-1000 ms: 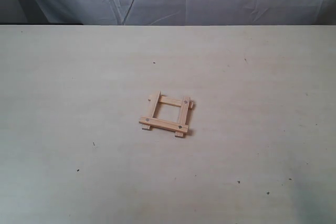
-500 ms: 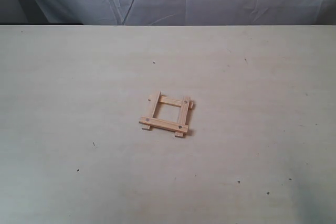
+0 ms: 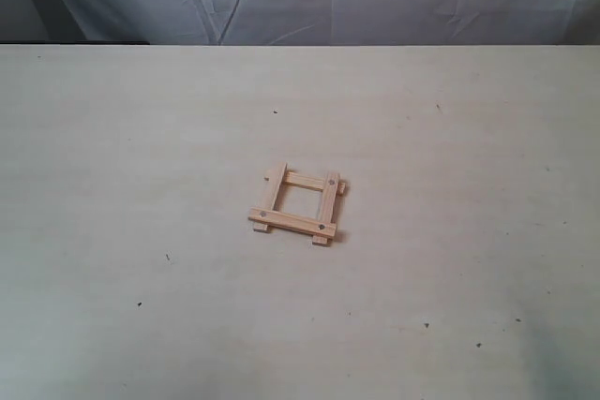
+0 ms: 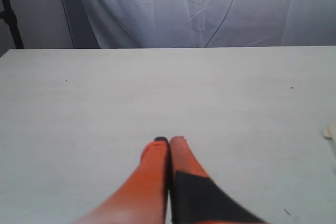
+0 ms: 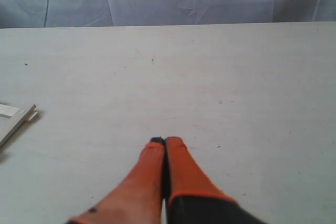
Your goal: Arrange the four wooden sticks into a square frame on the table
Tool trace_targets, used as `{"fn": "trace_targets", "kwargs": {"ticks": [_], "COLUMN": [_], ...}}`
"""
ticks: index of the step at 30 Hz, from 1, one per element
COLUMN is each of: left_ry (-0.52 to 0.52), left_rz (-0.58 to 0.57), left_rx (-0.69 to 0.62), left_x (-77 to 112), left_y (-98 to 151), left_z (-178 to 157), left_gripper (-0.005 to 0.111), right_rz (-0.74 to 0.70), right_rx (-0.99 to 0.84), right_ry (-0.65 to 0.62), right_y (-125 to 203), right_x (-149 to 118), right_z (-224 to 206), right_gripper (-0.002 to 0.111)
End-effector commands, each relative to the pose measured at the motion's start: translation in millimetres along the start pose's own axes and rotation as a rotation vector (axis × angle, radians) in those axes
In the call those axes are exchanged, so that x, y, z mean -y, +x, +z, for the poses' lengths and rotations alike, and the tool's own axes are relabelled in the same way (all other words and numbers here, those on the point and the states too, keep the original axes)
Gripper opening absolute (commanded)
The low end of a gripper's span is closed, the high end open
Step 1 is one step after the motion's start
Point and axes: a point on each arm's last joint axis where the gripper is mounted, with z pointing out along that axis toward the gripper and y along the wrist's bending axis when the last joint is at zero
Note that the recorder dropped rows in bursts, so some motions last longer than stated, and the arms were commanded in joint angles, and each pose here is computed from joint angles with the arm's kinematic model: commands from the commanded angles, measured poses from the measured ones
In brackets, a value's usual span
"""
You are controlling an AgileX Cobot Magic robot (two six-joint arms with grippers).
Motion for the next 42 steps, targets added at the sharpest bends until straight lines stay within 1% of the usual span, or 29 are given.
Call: {"fn": "trace_targets", "kwargs": {"ticks": [1,3,5,8,11,21,28,34,42], "left_ry": [0.002,0.011,0.030,0.062,0.080,0.078,0.099,0.113,0.116], "left_rz": [0.008,0.010,0.007,0.009,0.010,0.015,-0.038,-0.010,-0.015], "left_rx": [0.049,0.050,0.023,0.003,0.008,0.008,0.006,0.006,0.006], "left_x": [-0.1,0.4,1.5,3.4,4.4,4.3,6.2,7.5,7.7], "left_y": [26,35,43,49,49,49,49,49,49], "left_z": [4,5,8,10,10,10,10,10,10], "left_gripper": [0.000,0.000,0.000,0.000,0.000,0.000,0.000,0.000,0.000], "right_rz": [-0.002,-0.002,-0.002,-0.002,-0.002,-0.005,-0.005,-0.005,-0.002], "right_rx": [0.017,0.017,0.017,0.017,0.017,0.019,0.019,0.019,0.016], "right_ry": [0.003,0.003,0.003,0.003,0.003,0.004,0.004,0.004,0.003], "right_y": [-1,-1,-1,-1,-1,-1,-1,-1,-1], "right_x": [0,0,0,0,0,0,0,0,0], "right_z": [0,0,0,0,0,0,0,0,0], "right_gripper": [0.000,0.000,0.000,0.000,0.000,0.000,0.000,0.000,0.000]}}
